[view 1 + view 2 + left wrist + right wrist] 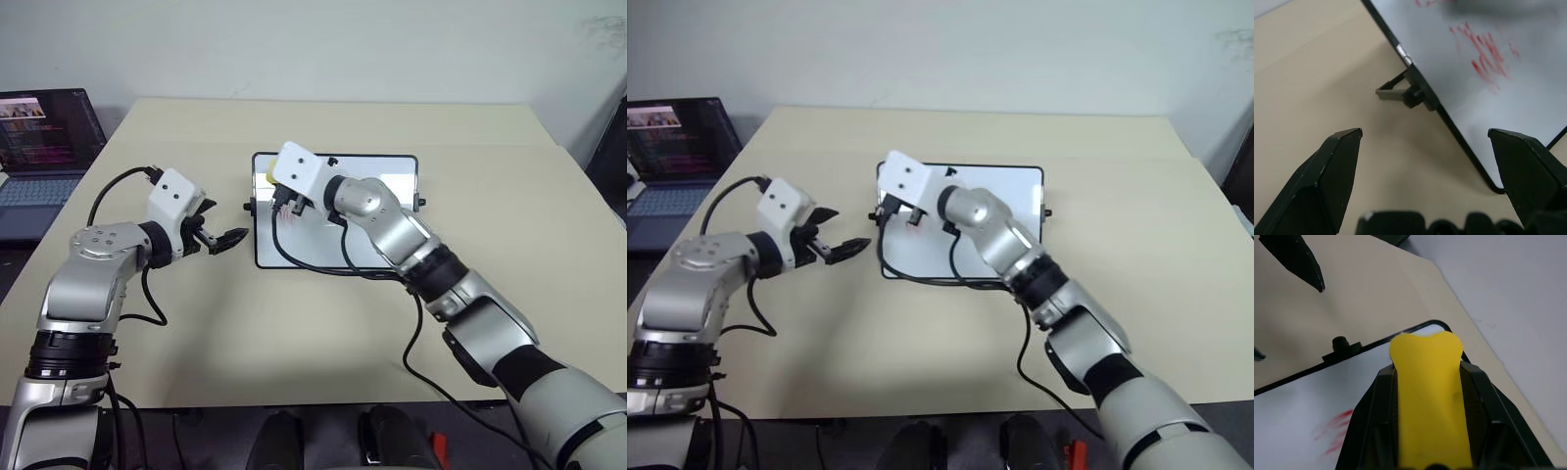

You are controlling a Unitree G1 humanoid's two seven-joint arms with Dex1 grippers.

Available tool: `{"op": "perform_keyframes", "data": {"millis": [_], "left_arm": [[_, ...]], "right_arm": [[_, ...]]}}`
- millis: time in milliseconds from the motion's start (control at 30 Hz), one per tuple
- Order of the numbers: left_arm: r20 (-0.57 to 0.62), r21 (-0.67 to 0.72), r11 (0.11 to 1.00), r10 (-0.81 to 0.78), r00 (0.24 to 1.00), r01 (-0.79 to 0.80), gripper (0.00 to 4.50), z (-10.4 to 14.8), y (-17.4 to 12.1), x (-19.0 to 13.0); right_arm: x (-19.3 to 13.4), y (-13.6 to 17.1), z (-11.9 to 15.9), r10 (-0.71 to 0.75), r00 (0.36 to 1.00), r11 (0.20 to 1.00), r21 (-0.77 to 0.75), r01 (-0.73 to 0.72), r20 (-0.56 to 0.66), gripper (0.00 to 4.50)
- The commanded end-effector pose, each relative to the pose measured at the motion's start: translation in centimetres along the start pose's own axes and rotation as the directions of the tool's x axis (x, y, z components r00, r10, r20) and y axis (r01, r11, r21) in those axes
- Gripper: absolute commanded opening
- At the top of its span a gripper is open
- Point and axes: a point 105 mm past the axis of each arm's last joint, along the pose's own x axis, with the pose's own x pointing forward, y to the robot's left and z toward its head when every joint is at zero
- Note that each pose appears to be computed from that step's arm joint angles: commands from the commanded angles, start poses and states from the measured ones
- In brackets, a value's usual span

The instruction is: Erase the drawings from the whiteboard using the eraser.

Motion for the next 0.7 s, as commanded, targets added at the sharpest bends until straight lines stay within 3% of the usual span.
{"op": "perform_keyframes", "data": {"millis": [33, 500, 700], "left_arm": [[0.031, 0.040, 0.999, -0.005, 0.999, 0.004, 4.50, 1.2, -0.1, 0.0], [0.044, 0.075, 0.996, -0.044, 0.998, 0.041, 4.50, 1.9, -1.0, 0.8], [0.050, 0.083, 0.995, -0.052, 0.997, 0.048, 4.50, 2.1, -1.2, 1.1]], "right_arm": [[0.9, -1.0, 1.9, -0.023, 0.999, 0.996, -0.082, 0.027, 0.048, 1.33], [2.0, -2.4, -0.7, -0.052, 0.996, 0.967, -0.252, 0.032, -0.077, 1.33], [2.5, -1.8, 0.4, -0.058, 0.998, 0.961, -0.274, 0.045, -0.038, 1.33]]}}
